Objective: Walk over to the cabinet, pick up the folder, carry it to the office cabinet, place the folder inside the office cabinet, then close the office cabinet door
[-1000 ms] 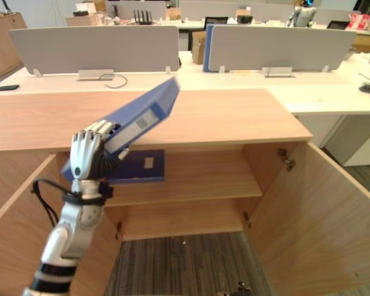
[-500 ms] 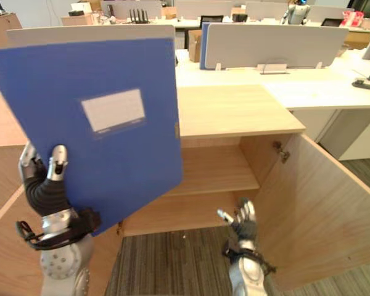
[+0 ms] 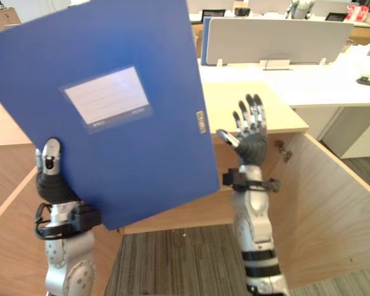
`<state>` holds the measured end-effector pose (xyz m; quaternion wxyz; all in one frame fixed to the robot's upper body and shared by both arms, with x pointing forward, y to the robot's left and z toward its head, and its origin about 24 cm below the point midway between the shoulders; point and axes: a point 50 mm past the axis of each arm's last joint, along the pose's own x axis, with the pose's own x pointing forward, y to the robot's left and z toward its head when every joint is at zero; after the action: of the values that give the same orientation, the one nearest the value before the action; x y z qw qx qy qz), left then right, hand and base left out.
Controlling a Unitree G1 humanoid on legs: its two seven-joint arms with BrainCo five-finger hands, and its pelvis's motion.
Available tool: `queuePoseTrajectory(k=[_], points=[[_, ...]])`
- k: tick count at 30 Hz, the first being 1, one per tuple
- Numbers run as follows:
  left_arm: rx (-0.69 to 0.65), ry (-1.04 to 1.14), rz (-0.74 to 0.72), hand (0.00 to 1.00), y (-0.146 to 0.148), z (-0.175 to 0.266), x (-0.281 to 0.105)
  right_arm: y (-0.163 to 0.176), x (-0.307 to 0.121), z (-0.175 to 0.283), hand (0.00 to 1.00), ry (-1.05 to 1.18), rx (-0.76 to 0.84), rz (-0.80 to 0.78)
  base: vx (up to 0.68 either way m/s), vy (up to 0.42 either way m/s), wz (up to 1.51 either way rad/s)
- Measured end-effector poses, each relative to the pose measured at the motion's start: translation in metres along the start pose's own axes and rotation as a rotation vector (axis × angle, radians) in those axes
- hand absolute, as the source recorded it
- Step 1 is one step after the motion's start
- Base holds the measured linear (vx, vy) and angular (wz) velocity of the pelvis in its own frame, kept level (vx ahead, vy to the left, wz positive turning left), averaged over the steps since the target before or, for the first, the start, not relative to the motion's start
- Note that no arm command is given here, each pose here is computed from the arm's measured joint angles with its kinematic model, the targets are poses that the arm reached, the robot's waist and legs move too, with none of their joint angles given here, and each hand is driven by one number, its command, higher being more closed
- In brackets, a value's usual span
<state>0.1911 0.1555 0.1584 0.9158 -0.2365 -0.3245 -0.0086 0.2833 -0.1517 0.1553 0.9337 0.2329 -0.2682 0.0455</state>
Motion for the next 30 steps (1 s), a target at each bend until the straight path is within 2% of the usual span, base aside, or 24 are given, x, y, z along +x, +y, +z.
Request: queuePoseTrajectory(k=[5,17,24,30], points=[[-0.024,0.041,0.003,1.0,0.005,-0.006,-0.001,0.009,0.012,-0.012,0.0,0.073,0.166,0.089,-0.02,0.005,0.01],[-0.025,0.04,-0.033,1.0,0.004,-0.004,-0.001,0.024,0.035,-0.006,0.0,0.102,0.23,0.256,-0.05,0.008,0.01],[-0.023,0.029,-0.039,1.0,0.004,-0.003,-0.001,0.024,0.038,-0.002,0.0,0.111,0.179,0.298,-0.02,0.003,0.01],[0.023,0.085,-0.109,1.0,-0.002,-0.009,-0.003,0.003,0.036,0.007,0.0,0.08,-0.033,0.239,-0.02,0.007,0.0]])
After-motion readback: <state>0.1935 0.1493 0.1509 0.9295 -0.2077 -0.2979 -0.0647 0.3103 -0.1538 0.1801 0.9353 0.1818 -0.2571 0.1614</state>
